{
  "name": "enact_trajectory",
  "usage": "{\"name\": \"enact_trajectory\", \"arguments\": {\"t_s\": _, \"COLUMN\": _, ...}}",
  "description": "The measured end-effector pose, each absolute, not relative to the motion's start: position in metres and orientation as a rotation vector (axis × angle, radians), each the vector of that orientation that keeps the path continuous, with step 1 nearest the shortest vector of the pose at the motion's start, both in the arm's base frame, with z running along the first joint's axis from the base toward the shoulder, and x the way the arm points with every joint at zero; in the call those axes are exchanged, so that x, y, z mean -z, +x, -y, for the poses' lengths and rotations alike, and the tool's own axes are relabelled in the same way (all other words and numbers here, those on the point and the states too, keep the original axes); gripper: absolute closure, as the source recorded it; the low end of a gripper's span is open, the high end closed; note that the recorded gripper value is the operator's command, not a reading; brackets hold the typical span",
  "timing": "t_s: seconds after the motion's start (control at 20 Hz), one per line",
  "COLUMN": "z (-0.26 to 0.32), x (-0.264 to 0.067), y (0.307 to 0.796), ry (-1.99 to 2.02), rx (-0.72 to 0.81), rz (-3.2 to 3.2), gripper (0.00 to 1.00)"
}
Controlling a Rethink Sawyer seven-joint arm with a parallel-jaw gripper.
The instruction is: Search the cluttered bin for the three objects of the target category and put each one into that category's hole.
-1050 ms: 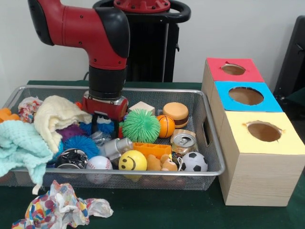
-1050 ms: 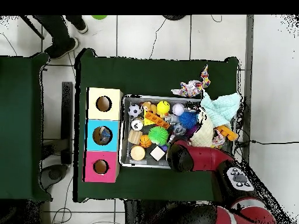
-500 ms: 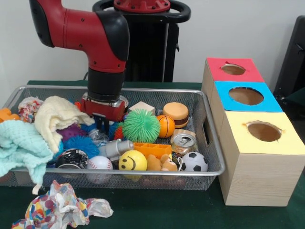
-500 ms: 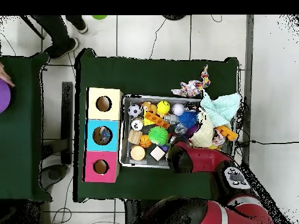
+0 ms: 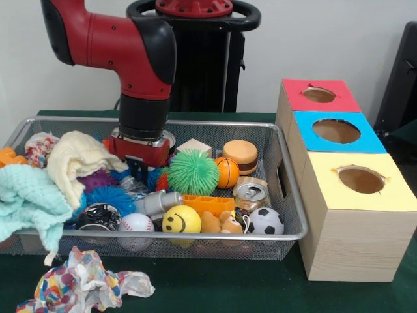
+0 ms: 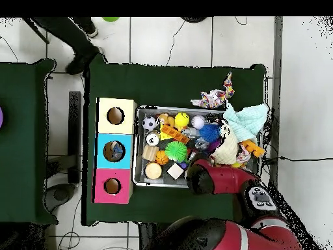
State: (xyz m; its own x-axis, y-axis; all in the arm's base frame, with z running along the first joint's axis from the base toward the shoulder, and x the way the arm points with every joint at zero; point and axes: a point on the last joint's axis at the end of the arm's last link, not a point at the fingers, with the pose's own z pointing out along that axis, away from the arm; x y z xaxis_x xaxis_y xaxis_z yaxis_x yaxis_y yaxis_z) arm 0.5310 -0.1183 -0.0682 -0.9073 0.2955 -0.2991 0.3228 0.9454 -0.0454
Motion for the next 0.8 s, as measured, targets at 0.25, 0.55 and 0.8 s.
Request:
{"name": "enact_trajectory", "arguments": {"t_s": 0.25, "z": 0.118, "x": 0.067, "y": 0.531, "ry": 0.445, "rx": 0.140, "rz": -2.798, "gripper": 1.00}}
{"name": "enact_trajectory", "arguments": {"t_s": 0.55, "z": 0.118, "x": 0.061, "y": 0.530, "ry": 0.447, "rx": 0.140, "rz": -2.795, "gripper": 1.00}}
{"name": "enact_trajectory", "arguments": {"t_s": 0.8, "z": 0.120, "x": 0.046, "y": 0.537, "ry": 0.481, "rx": 0.104, "rz": -2.768, "gripper": 1.00}}
